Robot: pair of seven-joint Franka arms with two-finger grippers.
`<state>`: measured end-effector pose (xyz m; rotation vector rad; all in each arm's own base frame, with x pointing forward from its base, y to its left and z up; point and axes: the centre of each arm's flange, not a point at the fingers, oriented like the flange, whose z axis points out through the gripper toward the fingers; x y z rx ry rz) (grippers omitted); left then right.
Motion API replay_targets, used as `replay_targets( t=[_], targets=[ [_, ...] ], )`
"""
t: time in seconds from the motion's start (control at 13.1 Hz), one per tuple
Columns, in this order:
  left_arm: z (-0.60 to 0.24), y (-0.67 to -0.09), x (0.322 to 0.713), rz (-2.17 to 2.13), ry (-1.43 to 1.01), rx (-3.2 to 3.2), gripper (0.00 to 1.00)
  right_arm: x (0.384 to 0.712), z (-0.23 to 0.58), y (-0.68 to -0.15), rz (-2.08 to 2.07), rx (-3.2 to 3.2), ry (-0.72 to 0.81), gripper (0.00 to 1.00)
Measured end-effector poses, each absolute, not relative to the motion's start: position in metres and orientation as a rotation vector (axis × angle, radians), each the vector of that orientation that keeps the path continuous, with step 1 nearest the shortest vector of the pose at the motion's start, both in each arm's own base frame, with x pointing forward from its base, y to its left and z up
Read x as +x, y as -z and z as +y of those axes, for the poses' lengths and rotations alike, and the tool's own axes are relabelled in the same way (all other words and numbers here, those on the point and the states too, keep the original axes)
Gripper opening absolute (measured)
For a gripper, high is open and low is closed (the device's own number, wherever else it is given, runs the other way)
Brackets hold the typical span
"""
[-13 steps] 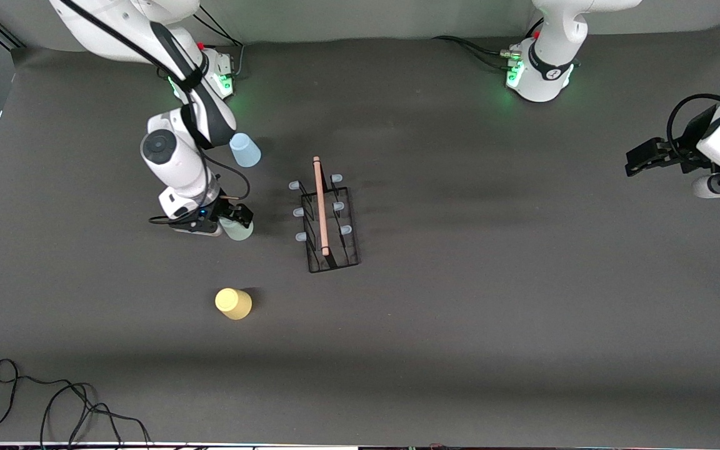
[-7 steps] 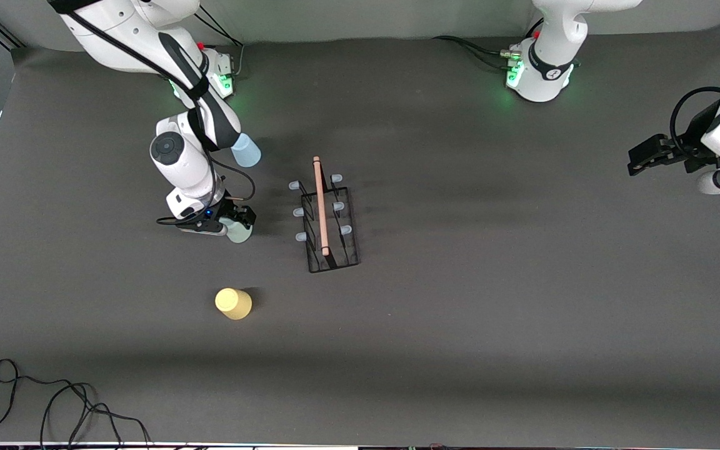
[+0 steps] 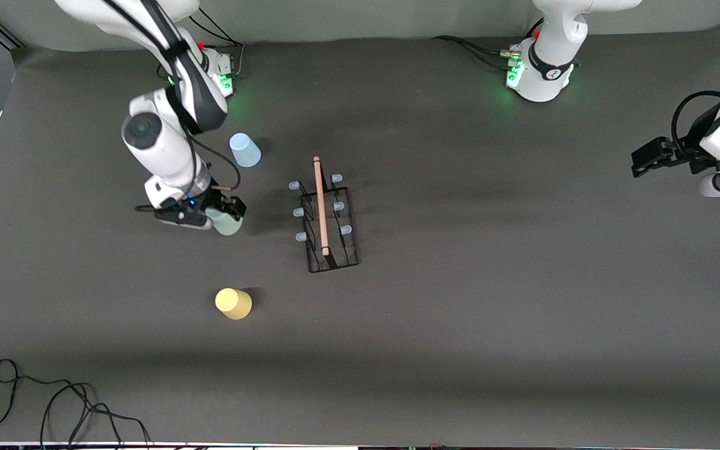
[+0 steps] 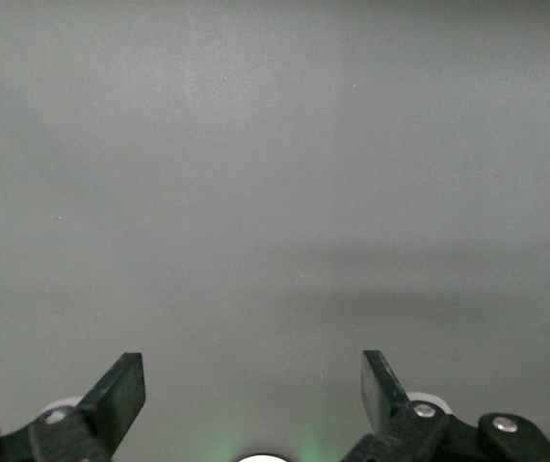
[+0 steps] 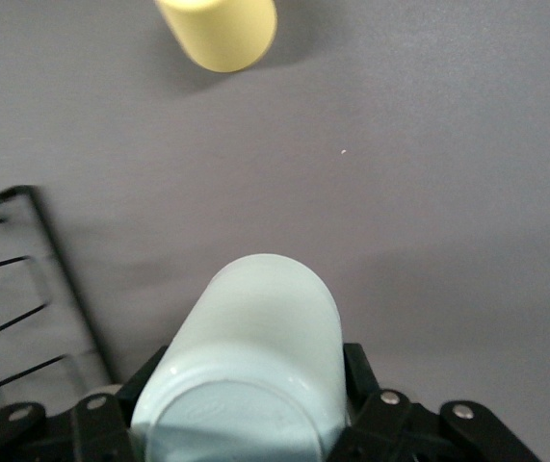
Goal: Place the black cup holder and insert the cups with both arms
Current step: 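Place the green cup onto a rack peg with the right gripper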
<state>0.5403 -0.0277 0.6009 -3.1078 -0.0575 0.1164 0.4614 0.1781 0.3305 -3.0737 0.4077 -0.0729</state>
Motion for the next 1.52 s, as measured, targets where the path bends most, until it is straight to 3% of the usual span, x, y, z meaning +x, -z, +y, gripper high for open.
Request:
replay_targets(
  t=[0.15,0.46,1.14,1.37,1.52],
  targets=[
    [-0.027,-0.601,0.540,-0.059,-0.117,-3.108,1.00,0.444,0.229,-0.368,0.506,-3.051,0.066,0.74],
    [-0.027,-0.600,0.540,-0.060,-0.119,-3.108,1.00,0.403,0.316,-0.370,0.592,-3.021,0.055,0.74],
    [-0.026,-0.597,0.542,-0.062,-0.130,-3.107,1.00,0.402,0.341,-0.303,0.632,-3.027,0.026,0.74],
    [-0.026,-0.596,0.542,-0.062,-0.134,-3.106,1.00,0.406,0.341,-0.306,0.637,-3.018,0.036,0.99],
    [-0.026,-0.595,0.543,-0.062,-0.136,-3.106,1.00,0.412,0.343,-0.318,0.639,-2.999,0.061,1.00]
  ],
)
